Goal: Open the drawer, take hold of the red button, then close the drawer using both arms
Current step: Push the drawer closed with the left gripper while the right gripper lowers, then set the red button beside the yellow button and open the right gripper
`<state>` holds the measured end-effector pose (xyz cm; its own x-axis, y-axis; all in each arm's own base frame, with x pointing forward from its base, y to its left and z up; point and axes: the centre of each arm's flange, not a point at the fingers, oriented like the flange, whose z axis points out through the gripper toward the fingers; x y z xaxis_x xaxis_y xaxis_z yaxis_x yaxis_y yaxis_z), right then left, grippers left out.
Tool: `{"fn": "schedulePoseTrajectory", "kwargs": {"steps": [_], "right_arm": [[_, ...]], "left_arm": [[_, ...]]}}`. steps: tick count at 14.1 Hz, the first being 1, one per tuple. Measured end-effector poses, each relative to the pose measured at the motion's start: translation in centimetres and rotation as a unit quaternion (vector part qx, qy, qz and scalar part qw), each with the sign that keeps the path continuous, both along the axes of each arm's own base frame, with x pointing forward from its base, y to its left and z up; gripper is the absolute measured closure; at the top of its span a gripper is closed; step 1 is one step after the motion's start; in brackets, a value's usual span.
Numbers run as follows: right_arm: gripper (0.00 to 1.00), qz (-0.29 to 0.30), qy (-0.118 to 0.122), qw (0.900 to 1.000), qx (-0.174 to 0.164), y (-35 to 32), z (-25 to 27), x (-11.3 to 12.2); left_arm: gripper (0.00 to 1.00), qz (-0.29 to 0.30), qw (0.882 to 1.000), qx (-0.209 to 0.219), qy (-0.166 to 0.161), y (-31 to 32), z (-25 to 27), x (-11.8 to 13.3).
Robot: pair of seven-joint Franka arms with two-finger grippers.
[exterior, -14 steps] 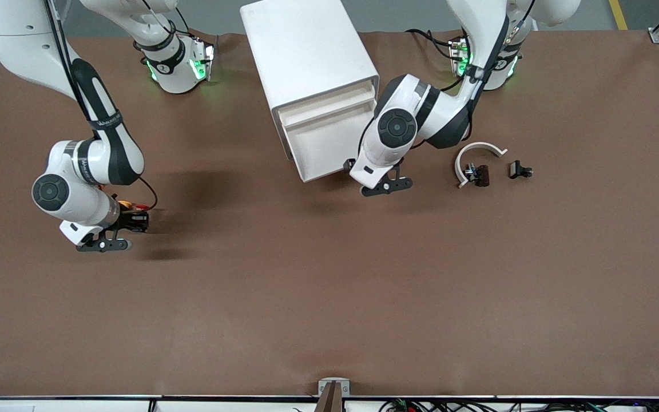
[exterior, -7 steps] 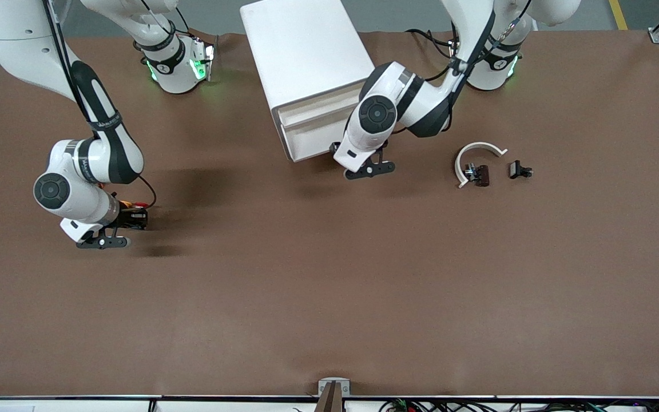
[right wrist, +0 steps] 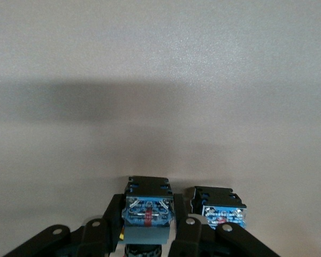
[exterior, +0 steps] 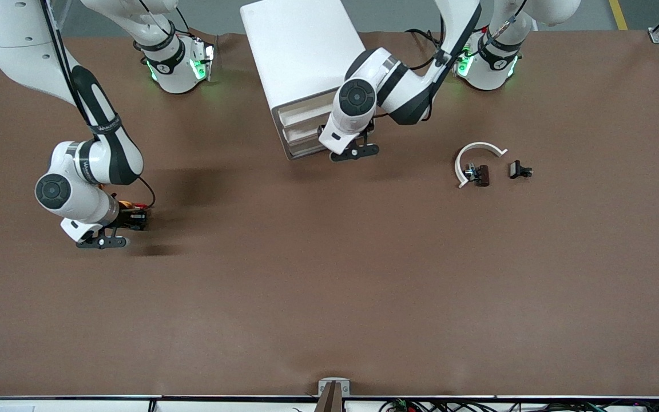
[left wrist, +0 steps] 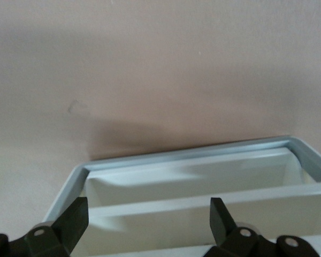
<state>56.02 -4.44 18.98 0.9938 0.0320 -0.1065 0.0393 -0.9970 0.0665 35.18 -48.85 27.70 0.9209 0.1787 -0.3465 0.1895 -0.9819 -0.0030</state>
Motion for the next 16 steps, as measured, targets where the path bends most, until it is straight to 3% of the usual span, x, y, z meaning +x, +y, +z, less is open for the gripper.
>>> {"fn": "schedulePoseTrajectory", "kwargs": {"steps": [6, 13, 16], "right_arm": [[0.0, 0.001, 0.014, 1.0, 0.0, 0.3, 0.6, 0.0], [0.0, 0.005, 0.023, 1.0, -0.006, 1.5, 11.8, 1.2], [0.0, 0.002, 0.01, 1.0, -0.01, 2.8, 17.2, 1.2]], "left_arm": [[0.0, 0.007, 1.0, 0.004, 0.006, -1.1, 0.1, -1.6], [0.0, 0.017, 1.0, 0.009, 0.008, -1.5, 0.1, -2.2], [0.0, 0.017, 1.0, 0.009, 0.008, -1.5, 0.1, -2.2]]}}
